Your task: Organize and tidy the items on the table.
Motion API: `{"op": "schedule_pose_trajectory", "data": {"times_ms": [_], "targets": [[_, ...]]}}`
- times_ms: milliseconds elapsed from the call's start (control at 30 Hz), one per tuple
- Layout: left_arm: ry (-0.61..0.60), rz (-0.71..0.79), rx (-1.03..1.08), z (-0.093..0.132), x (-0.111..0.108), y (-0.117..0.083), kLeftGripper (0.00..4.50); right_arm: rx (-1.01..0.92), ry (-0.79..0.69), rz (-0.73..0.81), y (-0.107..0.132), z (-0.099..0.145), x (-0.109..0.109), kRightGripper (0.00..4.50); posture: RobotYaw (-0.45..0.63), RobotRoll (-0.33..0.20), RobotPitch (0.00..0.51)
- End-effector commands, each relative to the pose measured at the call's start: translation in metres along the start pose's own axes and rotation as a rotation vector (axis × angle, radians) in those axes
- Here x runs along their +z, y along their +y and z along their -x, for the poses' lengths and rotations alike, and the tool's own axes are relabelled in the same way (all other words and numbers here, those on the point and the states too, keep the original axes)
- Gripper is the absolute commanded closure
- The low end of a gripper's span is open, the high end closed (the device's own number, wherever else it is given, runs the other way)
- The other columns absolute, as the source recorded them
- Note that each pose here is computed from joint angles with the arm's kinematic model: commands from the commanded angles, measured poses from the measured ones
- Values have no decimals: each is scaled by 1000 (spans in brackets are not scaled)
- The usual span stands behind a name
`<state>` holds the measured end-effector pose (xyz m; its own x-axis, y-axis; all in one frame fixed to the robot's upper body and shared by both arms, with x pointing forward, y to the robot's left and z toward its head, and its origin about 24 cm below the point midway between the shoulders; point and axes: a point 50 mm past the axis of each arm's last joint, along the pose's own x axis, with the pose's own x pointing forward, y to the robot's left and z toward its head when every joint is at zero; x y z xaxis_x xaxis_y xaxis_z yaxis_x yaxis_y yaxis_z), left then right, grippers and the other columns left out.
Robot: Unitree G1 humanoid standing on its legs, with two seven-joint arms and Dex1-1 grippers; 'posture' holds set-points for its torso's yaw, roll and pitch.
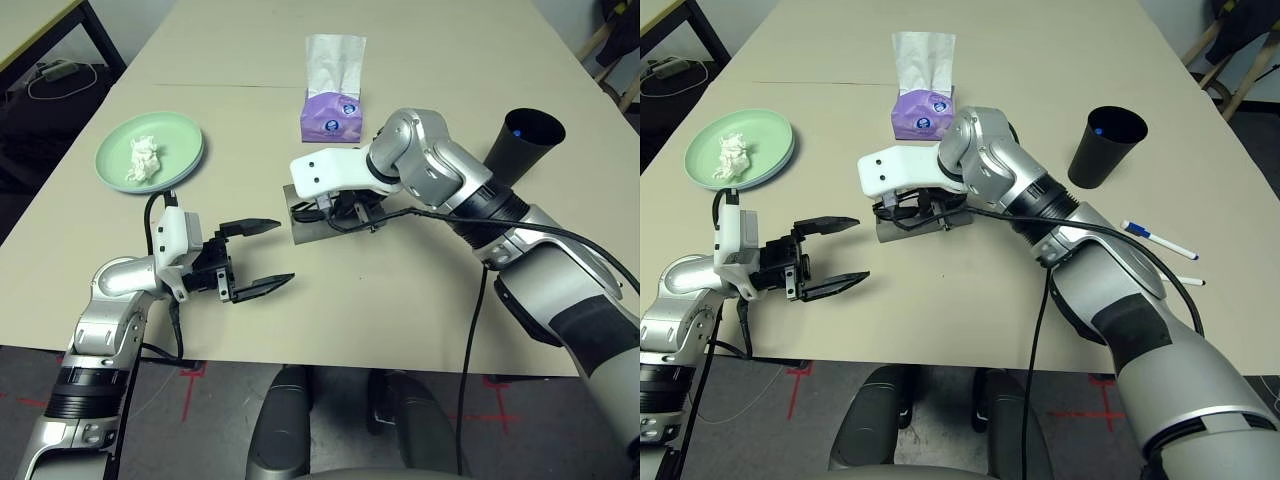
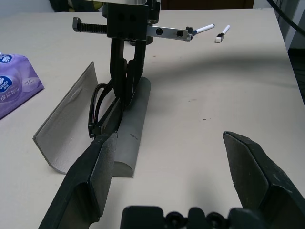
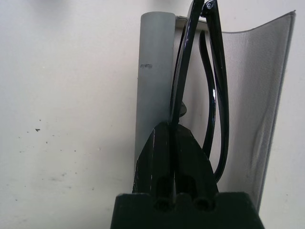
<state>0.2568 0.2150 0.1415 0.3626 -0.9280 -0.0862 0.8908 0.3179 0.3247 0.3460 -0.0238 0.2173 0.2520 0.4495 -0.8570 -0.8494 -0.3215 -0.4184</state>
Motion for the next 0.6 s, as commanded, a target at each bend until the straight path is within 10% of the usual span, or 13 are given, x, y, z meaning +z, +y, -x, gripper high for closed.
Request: {"op": "schedule_pose_trajectory", "data": {"times_ms": [33, 133, 600], "targets": [[3, 0, -7, -1, -2, -1, 0, 16, -15, 13, 3, -3, 5, 4466, 275, 0, 193], [3, -1, -6, -1, -2, -1, 0, 18, -14, 7, 3, -3, 5, 4466, 273, 0, 193], [-1, -9, -15, -5, -3, 3, 0, -1, 1, 4, 2, 3, 1, 28, 252, 0, 175]]}}
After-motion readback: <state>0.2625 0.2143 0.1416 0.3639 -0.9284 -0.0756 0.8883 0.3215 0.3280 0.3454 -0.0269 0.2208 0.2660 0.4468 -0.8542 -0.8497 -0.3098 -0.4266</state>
